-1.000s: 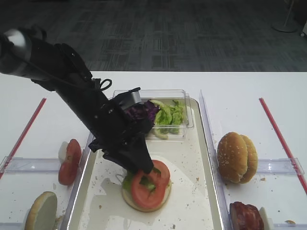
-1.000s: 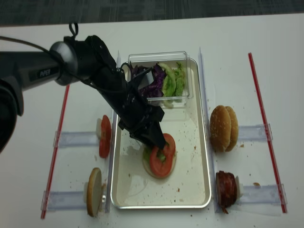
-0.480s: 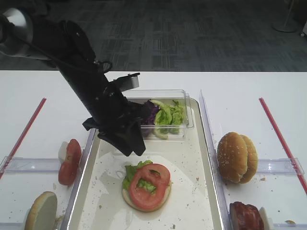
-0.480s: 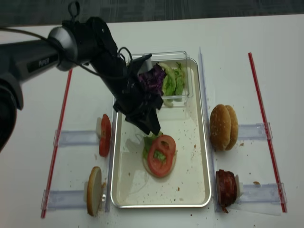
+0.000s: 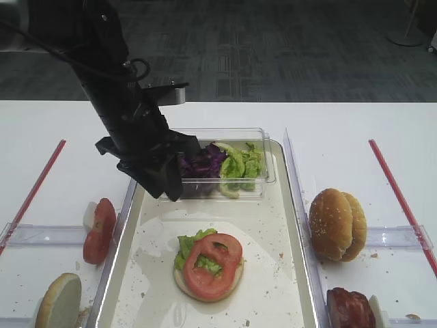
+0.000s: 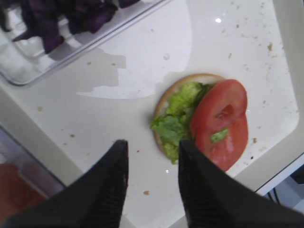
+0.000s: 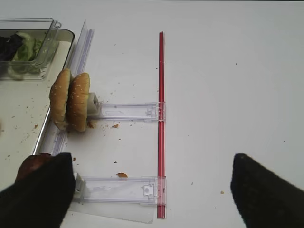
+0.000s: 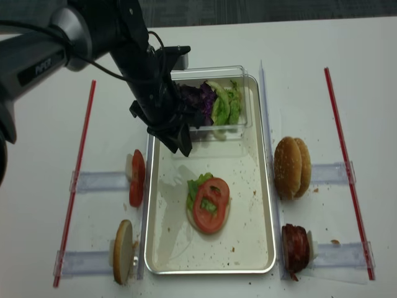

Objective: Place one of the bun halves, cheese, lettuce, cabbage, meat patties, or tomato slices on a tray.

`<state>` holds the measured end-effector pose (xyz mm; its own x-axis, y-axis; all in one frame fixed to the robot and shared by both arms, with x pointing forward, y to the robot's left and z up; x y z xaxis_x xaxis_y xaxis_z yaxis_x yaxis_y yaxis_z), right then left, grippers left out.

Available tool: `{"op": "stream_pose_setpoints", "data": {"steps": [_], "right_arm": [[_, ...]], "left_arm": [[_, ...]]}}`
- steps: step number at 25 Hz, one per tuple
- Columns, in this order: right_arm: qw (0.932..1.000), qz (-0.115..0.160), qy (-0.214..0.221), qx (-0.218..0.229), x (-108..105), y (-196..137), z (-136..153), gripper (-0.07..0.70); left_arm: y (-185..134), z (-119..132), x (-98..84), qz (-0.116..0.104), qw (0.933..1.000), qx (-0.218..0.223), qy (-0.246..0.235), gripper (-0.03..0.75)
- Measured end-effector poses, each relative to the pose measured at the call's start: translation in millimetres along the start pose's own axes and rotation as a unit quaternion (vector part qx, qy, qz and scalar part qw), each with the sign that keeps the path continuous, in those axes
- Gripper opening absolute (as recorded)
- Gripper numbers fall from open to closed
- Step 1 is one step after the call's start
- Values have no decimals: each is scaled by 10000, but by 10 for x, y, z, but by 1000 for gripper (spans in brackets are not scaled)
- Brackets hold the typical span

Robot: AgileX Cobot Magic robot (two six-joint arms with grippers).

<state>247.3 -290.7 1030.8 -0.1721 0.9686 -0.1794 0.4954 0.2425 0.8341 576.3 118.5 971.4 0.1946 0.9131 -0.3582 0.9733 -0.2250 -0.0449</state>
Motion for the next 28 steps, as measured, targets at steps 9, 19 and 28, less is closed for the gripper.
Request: {"op": "stream_pose_setpoints", "data": {"steps": [9, 19, 28], "right_arm": [[10000, 0, 0, 0, 0, 0, 0, 678], [10000, 0, 0, 0, 0, 0, 0, 678], [10000, 0, 0, 0, 0, 0, 0, 678]], "left_arm": [[-27, -192, 121, 317, 9960, -232, 796, 307], [-19, -212, 205, 185, 9924, -275, 1182, 603], [-20, -220, 209, 124, 9922, -294, 1206, 610]]}}
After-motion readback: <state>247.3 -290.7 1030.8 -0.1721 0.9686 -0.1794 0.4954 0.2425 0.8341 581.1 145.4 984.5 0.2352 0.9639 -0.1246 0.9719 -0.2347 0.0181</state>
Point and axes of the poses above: a point on each arm's last joint axis where the gripper is mounted, z pointing out along that axis toward the gripper, x along the wrist's bending axis when the last joint is at zero, y = z × x, the point moved 2 cm from there along z, pointing out along that axis toward the gripper, and after that the axes turned 14 degrees about -z, right-handed, at the moved point
